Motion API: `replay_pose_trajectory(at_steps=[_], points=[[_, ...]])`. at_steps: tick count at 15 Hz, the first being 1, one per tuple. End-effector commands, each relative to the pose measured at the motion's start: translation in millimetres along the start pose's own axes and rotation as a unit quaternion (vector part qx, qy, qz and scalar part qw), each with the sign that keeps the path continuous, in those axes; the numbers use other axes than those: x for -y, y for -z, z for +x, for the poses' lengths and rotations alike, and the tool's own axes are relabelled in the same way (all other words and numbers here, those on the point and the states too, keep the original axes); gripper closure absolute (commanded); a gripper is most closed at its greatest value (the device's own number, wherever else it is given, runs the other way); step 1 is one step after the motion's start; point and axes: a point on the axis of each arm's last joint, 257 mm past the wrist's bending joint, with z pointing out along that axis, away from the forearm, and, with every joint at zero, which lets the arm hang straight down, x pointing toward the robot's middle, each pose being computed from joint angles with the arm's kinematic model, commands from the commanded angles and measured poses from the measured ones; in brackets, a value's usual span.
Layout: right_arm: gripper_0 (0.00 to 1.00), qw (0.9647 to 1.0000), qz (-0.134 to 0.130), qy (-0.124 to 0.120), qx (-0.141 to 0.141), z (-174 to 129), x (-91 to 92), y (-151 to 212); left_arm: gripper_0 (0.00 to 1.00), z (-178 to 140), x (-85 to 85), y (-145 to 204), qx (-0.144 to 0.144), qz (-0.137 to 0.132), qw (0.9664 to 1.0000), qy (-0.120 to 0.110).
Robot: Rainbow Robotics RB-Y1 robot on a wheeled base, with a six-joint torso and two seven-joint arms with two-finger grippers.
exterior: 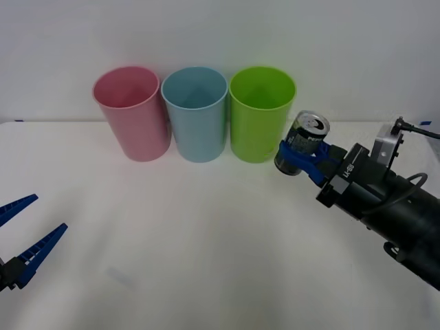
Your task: Grasp the object on the table and drop it into the matching bin: aluminum can to the light blue bin, PET bottle to the pink bin.
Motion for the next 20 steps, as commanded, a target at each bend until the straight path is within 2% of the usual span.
replay_pose_trajectory(at_steps=[1,3,7,9,10,13,20], points=[[1.00,0.9999,0.005,-0.008,0.007,-12,4.6,-26,0.00,0,0.0,0,0.000,0.000,1.0000,0.000],[1.00,0.9996,0.021,0.001,0.017,-20,7.4,-48,0.00,0,0.0,0,0.000,0.000,1.0000,0.000],[1.00,0.9969,0.064,-0.009,0.045,-31,9.5,-90,0.00,0,0.0,0,0.000,0.000,1.0000,0.000],[1.00,0.9960,0.069,-0.017,0.053,-31,11.0,-109,0.00,0,0.0,0,0.000,0.000,1.0000,0.000],[1.00,0.9960,0.071,-0.010,0.054,-31,14.5,-124,0.00,0,0.0,0,0.000,0.000,1.0000,0.000],[1.00,0.9949,0.084,-0.010,0.056,-26,27.8,-157,0.00,0,0.0,0,0.000,0.000,1.0000,0.000],[1.00,0.9884,0.144,-0.026,0.039,-3,63.3,-235,0.00,0,0.0,0,0.000,0.000,1.0000,0.000]])
